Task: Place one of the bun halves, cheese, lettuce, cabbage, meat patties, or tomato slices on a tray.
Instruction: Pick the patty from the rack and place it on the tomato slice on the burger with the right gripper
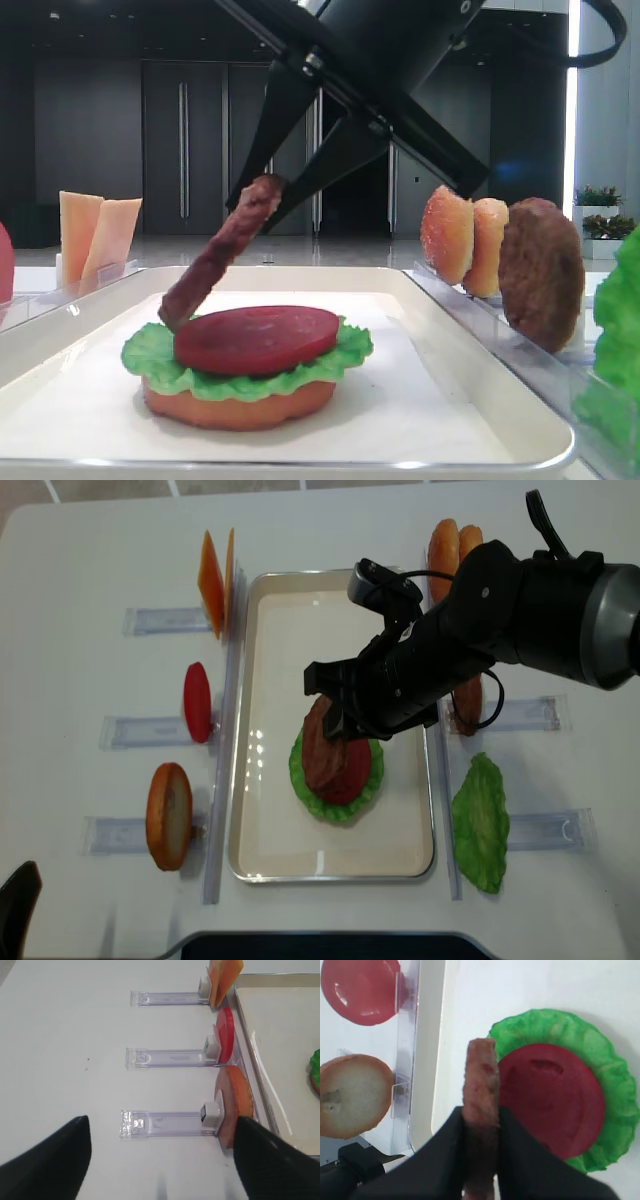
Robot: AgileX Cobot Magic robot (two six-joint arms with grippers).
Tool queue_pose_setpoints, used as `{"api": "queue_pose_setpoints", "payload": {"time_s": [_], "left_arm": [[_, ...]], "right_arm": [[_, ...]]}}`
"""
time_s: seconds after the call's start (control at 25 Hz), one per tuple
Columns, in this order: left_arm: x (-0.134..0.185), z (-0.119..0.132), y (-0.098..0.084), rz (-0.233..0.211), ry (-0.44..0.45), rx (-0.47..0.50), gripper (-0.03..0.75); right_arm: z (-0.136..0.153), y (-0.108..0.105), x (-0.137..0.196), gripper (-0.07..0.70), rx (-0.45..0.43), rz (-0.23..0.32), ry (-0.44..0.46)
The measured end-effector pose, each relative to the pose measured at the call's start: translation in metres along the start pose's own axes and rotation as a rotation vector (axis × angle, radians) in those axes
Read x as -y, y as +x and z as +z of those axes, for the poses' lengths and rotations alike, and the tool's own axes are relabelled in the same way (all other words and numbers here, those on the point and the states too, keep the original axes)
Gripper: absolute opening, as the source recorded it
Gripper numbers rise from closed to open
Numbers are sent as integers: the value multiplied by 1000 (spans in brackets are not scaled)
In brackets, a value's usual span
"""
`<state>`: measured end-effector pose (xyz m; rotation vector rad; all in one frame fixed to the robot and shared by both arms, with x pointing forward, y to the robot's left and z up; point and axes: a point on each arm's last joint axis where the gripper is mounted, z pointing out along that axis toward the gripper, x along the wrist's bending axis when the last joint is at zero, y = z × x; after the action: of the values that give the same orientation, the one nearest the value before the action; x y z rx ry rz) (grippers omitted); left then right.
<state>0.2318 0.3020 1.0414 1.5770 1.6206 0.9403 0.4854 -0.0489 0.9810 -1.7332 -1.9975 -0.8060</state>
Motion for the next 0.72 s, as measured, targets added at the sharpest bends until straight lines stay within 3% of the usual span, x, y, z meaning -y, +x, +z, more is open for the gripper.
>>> {"api": "queue_pose_setpoints", "payload": {"time_s": [0.72], "left_arm": [[0, 0, 0, 0, 0, 0, 695]], "right_arm": [[6, -4, 0, 145, 12, 5, 11]]}}
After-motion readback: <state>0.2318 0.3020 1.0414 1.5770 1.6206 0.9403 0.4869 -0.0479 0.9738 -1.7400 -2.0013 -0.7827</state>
